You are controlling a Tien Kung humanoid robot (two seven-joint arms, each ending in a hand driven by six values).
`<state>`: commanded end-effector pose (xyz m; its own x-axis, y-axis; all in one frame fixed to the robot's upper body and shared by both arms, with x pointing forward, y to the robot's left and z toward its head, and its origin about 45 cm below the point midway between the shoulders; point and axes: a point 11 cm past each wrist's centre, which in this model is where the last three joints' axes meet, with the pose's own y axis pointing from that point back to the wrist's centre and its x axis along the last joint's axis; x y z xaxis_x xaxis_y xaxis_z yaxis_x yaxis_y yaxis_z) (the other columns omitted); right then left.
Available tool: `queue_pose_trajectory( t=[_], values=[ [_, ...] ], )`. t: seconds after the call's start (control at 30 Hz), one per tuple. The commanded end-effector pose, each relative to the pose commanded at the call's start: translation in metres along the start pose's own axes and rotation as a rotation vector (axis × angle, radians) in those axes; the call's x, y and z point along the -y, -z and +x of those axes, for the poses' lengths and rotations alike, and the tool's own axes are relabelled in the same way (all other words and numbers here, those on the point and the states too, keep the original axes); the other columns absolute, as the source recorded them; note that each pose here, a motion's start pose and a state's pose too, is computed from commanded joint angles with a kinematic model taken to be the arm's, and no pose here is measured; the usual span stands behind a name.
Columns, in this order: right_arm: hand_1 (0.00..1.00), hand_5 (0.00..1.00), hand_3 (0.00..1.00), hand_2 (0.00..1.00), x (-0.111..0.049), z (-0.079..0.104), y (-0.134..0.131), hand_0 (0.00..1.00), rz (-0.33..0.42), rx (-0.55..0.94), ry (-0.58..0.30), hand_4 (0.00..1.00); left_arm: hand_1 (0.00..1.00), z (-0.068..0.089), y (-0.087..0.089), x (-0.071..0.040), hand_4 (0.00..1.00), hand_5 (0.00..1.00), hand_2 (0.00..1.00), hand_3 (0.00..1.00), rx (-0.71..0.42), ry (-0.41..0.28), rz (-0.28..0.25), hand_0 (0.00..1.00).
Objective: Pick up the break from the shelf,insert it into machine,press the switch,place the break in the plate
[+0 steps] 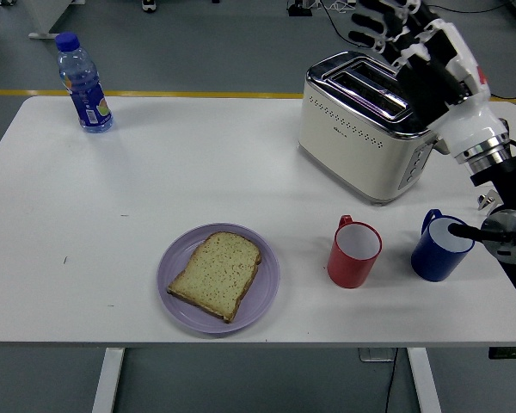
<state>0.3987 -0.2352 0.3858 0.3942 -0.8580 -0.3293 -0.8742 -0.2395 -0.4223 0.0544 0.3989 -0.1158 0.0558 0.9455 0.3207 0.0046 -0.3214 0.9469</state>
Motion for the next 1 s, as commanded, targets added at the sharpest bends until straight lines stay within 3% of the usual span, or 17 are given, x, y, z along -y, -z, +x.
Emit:
queue_pose_trajectory(
  t=[0.17, 0.37, 0.43, 0.7, 1.0],
  values=[
    [0.765, 0.398, 0.78, 0.781, -0.011, 0.047, 0.018, 0.789, 0.051, 0.1, -0.146, 0.544, 0.713, -0.001, 0.005, 0.001, 0.289, 0.9, 0.716, 0.565, 0.003, 0.0, 0.008, 0.686],
    [0.766, 0.392, 0.778, 0.785, -0.039, 0.098, 0.027, 0.807, 0.075, 0.114, -0.295, 0.548, 0.713, -0.002, 0.009, 0.001, 0.287, 0.899, 0.717, 0.565, 0.006, 0.001, 0.015, 0.686],
    [0.766, 0.392, 0.778, 0.785, -0.041, 0.102, 0.028, 0.807, 0.076, 0.115, -0.308, 0.548, 0.713, -0.002, 0.009, 0.001, 0.287, 0.899, 0.717, 0.565, 0.006, 0.002, 0.015, 0.686],
    [0.753, 0.395, 0.732, 0.761, -0.097, 0.175, 0.021, 0.785, -0.012, 0.203, -0.572, 0.544, 0.709, -0.004, 0.01, 0.001, 0.284, 0.904, 0.716, 0.564, 0.0, 0.007, 0.015, 0.684],
    [0.729, 0.392, 0.705, 0.743, -0.137, 0.212, 0.011, 0.764, -0.036, 0.228, -0.726, 0.544, 0.707, -0.005, 0.008, 0.001, 0.284, 0.907, 0.713, 0.564, 0.004, 0.008, 0.009, 0.684]
  ],
)
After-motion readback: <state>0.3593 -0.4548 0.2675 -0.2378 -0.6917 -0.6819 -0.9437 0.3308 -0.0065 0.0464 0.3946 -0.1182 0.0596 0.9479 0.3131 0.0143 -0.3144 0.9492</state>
